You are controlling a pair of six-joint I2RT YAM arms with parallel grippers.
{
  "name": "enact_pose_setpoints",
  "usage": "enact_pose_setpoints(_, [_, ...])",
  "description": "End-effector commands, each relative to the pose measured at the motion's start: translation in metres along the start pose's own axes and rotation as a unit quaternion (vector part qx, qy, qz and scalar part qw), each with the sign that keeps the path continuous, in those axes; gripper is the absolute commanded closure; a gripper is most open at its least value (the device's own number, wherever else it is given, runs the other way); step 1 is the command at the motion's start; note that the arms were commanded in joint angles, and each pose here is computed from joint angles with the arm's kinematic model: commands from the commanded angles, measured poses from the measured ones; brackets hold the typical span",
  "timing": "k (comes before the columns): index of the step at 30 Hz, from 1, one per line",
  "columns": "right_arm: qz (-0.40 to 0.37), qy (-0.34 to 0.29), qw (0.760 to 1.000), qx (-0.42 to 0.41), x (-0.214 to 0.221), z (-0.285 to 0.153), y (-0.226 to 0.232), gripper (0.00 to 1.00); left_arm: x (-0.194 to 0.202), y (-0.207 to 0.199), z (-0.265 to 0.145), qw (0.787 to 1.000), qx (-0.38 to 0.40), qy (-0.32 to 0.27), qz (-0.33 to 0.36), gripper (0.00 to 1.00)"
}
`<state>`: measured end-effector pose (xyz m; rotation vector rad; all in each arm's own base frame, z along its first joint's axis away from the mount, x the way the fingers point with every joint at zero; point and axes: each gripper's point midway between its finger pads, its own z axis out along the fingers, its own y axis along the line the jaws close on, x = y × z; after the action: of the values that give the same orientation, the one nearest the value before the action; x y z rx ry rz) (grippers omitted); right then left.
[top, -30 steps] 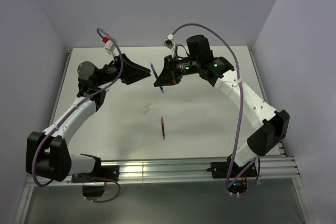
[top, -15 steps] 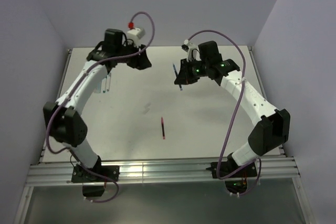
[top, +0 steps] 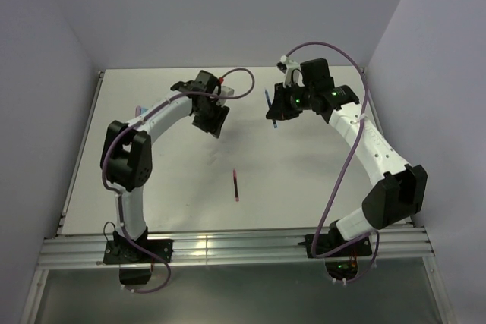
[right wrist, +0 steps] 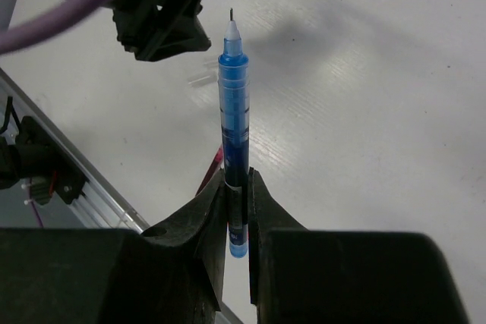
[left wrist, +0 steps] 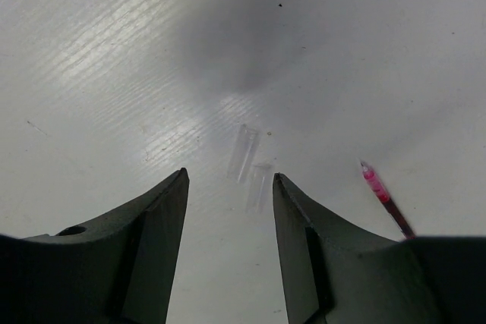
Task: Insert the pens into the pen caps
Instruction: Insert the pen cap onto the pen.
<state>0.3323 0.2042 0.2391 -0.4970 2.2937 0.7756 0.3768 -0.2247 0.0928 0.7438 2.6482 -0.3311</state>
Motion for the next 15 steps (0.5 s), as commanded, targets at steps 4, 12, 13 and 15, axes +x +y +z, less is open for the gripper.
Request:
enact_pose_setpoints(4, [-0.015,-0.029,0.999,-0.010,-0.018,-0.017,0.009,1.00,0.016,-0.002,0.019,0.999,-0.030,0.034,0.014,0.48])
enact_pose_setpoints(12, [-0.006,-0.035,0.999,-0.005,-0.020,-0.021,0.003,1.00,0.024,-0.007,0.033,0.998,-0.035,0.055,0.023,0.54])
enact_pose_setpoints(13, [-0.006,-0.034,0.999,-0.003,-0.019,-0.020,0.002,1.00,0.026,-0.007,0.035,0.997,-0.034,0.059,0.023,0.55])
enact_pose_setpoints(15, [-0.003,-0.032,0.999,-0.005,-0.018,-0.020,0.002,1.00,0.028,-0.009,0.039,0.997,-0.037,0.063,0.027,0.56])
